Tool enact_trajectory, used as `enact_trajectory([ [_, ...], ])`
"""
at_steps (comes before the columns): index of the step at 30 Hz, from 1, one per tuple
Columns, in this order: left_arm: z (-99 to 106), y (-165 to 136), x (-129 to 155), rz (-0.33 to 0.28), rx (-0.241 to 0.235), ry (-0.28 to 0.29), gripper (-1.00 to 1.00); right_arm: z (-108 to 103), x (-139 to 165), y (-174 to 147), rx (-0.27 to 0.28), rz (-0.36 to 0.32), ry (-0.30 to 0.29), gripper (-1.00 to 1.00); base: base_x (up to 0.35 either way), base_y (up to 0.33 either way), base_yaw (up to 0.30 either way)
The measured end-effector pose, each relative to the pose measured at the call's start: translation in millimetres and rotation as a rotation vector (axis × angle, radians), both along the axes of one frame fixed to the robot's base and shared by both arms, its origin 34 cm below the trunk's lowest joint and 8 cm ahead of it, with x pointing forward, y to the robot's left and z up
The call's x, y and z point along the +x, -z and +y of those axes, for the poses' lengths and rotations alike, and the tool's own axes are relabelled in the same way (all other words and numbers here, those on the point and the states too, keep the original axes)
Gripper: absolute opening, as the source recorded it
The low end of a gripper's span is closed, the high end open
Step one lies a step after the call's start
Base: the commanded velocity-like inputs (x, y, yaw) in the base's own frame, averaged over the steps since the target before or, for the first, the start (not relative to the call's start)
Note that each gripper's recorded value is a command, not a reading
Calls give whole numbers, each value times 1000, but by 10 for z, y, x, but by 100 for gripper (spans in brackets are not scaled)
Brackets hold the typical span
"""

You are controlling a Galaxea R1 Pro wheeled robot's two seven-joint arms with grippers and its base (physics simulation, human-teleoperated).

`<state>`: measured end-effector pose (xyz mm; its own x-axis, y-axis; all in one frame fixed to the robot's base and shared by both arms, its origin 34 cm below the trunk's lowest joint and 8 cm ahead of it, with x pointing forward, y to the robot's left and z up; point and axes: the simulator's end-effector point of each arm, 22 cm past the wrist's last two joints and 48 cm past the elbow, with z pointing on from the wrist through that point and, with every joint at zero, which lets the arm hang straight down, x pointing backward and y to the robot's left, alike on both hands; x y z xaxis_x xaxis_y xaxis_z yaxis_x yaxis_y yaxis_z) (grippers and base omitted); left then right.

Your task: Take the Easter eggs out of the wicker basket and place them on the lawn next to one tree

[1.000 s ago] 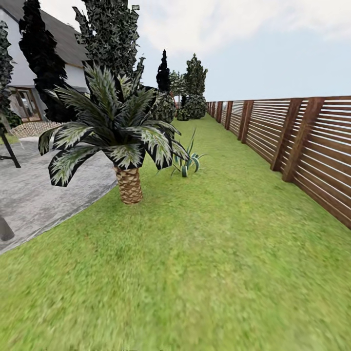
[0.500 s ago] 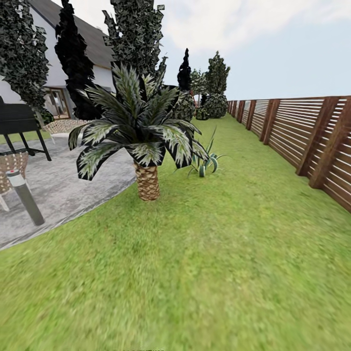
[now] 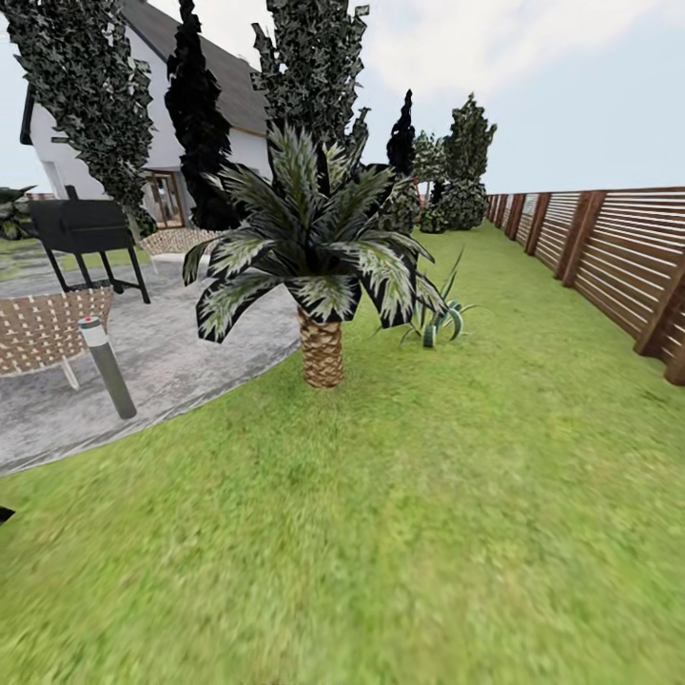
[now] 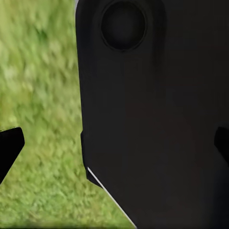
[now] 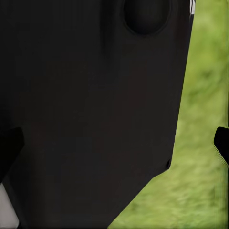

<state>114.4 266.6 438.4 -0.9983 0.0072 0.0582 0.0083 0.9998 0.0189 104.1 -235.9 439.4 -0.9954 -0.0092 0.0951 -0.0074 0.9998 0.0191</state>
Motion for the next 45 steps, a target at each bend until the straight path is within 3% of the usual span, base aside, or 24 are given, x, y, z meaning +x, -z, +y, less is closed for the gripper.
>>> enact_trajectory([
  [45,-18,-7,-95,25,-5,3,100,15,-81,-8,3,21,-8,100,0,0,240],
])
